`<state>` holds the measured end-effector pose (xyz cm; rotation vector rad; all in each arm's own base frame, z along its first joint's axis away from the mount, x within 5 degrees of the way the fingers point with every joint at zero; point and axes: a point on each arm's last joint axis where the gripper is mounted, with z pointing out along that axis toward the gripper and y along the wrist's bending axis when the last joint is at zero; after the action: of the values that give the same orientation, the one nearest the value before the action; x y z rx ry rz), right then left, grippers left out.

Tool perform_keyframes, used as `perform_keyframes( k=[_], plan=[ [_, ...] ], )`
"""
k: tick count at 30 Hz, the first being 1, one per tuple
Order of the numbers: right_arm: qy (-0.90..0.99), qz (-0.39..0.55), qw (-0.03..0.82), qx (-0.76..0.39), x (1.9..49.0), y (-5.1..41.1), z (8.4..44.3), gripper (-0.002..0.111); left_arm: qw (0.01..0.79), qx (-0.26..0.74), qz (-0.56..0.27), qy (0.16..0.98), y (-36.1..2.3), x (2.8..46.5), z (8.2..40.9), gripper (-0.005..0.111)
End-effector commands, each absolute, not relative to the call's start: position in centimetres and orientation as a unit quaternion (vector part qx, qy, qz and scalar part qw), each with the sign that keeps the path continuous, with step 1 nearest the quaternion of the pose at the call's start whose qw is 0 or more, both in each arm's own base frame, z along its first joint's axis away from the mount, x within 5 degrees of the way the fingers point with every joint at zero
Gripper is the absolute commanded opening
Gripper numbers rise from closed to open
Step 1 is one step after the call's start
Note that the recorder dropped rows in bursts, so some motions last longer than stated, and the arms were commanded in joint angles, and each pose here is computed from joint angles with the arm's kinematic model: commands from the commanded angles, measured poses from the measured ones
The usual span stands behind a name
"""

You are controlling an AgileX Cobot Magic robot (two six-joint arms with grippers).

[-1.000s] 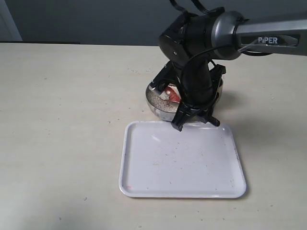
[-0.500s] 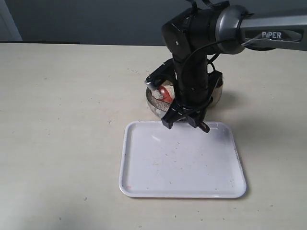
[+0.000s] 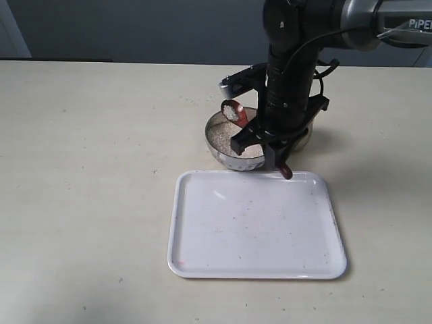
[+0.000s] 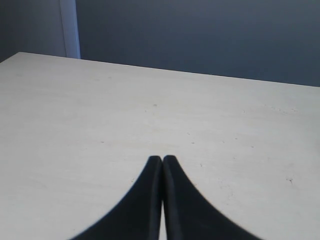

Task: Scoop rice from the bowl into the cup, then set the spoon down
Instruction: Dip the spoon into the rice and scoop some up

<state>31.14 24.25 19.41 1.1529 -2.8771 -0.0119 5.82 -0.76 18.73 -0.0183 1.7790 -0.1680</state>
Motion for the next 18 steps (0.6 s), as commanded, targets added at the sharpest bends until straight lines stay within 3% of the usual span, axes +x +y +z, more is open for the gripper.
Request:
perform_keyframes(
  k=[1, 18],
  plan=[
    [-0.937, -0.046, 0.017, 0.345, 31.46, 23.68, 20.57, -0.001, 0.633, -0.010, -0.075, 0.770, -0.75, 5.84, 18.98, 0.001],
    [-0.958, -0.075, 0.023, 0.276, 31.61, 23.28, 21.02, -0.001, 0.633, -0.010, -0.075, 0.770, -0.75, 5.84, 18.98, 0.001]
  ],
)
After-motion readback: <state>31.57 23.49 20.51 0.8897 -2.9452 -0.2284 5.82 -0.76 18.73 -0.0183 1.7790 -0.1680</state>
